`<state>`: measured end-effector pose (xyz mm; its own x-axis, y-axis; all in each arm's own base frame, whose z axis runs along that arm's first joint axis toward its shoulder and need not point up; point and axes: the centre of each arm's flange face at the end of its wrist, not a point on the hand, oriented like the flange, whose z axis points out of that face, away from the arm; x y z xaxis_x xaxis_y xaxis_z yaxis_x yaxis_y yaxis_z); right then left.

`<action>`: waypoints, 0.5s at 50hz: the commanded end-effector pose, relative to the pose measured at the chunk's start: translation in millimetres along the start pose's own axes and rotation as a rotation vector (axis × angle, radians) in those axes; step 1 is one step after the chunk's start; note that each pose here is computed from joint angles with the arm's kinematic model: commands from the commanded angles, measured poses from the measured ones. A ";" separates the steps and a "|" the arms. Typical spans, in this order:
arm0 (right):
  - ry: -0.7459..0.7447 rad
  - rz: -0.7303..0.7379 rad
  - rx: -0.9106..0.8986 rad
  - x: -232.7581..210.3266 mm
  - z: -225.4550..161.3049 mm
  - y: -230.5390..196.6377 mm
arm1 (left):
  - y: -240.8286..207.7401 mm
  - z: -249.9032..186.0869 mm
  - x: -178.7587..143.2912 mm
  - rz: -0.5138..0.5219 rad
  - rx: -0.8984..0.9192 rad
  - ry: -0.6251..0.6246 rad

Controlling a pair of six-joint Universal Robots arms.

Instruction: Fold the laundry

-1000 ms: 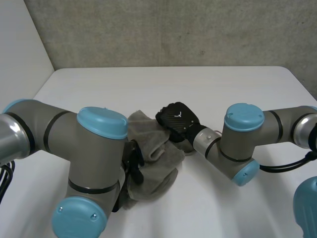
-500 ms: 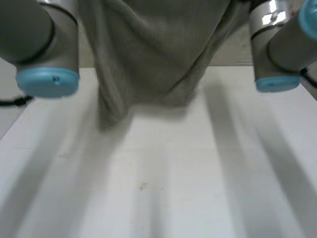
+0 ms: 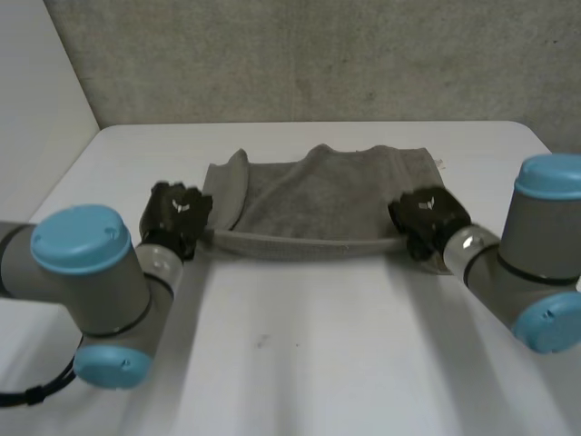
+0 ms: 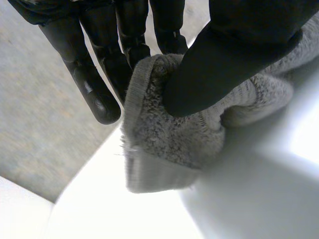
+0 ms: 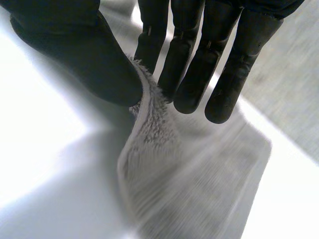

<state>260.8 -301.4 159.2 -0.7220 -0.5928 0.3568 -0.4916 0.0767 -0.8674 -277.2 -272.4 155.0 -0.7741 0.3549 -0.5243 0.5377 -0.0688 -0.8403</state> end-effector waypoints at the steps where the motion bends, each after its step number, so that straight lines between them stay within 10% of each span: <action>1: -0.059 0.052 -0.083 -4.4 -11.1 27.3 | 7.4 -16.8 0.3 0.002 -0.034 0.011; 13: 0.092 0.448 -0.108 51.2 -8.7 43.0 | -37.5 -34.2 -25.0 -0.020 0.093 -0.057; 25: 0.090 0.370 -0.103 79.4 -24.8 29.5 | -35.4 -25.7 -55.6 -0.027 0.089 -0.143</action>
<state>188.1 -327.0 150.4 -0.9252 -0.3786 -0.0265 -0.1382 0.4013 -0.9054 -263.1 -249.9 216.4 -0.8154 0.2756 -0.5091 0.4792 -0.1723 -0.8606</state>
